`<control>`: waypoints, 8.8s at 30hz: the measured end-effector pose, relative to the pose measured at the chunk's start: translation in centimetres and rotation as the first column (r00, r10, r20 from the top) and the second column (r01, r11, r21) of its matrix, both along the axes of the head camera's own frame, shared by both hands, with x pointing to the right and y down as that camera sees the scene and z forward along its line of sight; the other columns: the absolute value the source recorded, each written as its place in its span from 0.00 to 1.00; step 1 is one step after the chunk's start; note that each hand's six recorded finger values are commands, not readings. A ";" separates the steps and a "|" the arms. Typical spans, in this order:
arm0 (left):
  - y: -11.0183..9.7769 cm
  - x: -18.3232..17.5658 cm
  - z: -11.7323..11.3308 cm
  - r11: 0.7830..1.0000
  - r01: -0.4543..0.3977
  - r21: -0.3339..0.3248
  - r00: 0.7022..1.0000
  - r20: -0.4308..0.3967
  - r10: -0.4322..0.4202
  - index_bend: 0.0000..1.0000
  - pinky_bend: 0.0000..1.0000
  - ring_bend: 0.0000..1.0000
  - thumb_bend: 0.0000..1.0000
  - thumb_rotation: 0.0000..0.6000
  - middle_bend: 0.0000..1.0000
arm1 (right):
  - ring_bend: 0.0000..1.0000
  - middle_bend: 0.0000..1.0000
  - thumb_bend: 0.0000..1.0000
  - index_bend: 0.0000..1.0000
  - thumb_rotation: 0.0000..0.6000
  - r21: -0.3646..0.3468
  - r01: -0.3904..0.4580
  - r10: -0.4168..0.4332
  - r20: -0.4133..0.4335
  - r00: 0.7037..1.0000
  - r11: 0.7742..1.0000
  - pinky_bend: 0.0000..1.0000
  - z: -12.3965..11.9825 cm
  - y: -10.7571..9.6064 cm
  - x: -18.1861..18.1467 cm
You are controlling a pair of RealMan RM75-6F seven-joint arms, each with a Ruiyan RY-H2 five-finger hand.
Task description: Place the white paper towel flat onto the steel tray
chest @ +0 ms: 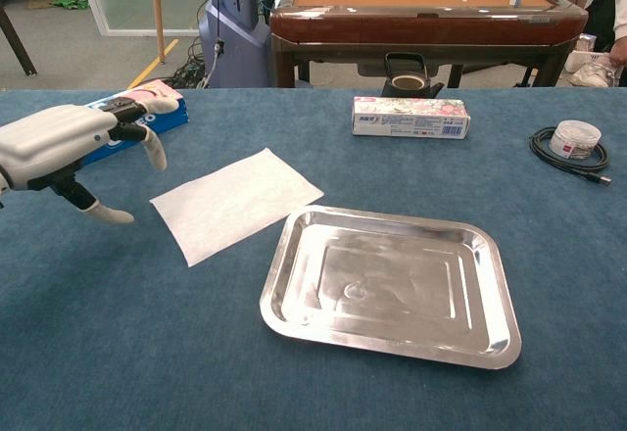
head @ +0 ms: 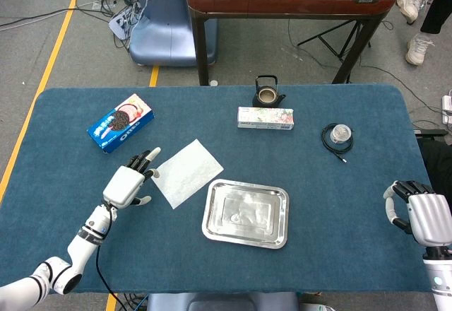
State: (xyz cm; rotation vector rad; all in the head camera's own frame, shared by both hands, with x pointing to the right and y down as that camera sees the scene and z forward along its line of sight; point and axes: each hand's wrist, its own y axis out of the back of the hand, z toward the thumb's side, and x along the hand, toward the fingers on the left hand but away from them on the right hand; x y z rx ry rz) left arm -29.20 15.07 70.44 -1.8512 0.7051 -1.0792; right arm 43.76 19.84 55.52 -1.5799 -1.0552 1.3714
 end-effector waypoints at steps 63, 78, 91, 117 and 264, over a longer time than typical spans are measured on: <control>0.3 1.4 5.2 0.999 -0.017 -0.047 0.998 0.063 0.020 0.34 0.16 0.00 0.05 1.00 0.00 | 0.38 0.48 0.52 0.55 1.00 0.013 -0.036 0.036 -0.004 0.999 0.999 0.43 -0.3 -0.6 1.0; -0.1 2.9 5.1 0.999 -0.005 -0.040 1.000 0.018 0.006 0.35 0.17 0.00 0.05 1.00 0.00 | 0.38 0.48 0.52 0.55 1.00 0.015 -0.036 0.036 0.000 0.999 0.999 0.43 -0.4 -0.6 1.0; -0.1 4.3 5.0 0.999 -0.006 -0.040 1.000 -0.014 0.005 0.37 0.17 0.00 0.05 1.00 0.00 | 0.38 0.48 0.52 0.55 1.00 0.018 -0.037 0.037 0.005 0.999 0.999 0.43 -0.5 -0.6 1.0; 0.6 5.7 4.9 0.997 0.016 -0.079 0.997 -0.080 -0.023 0.41 0.17 0.00 0.10 1.00 0.00 | 0.38 0.48 0.52 0.55 1.00 0.025 -0.037 0.037 0.009 0.999 0.999 0.43 -0.8 -0.7 1.0; 5.7 14.1 -2.3 0.938 -0.162 -0.306 0.909 -0.415 0.021 0.47 0.21 0.00 0.45 1.00 0.00 | 0.38 0.48 0.52 0.55 1.00 0.038 -0.016 0.015 0.049 0.999 0.999 0.43 -1.6 -0.6 0.2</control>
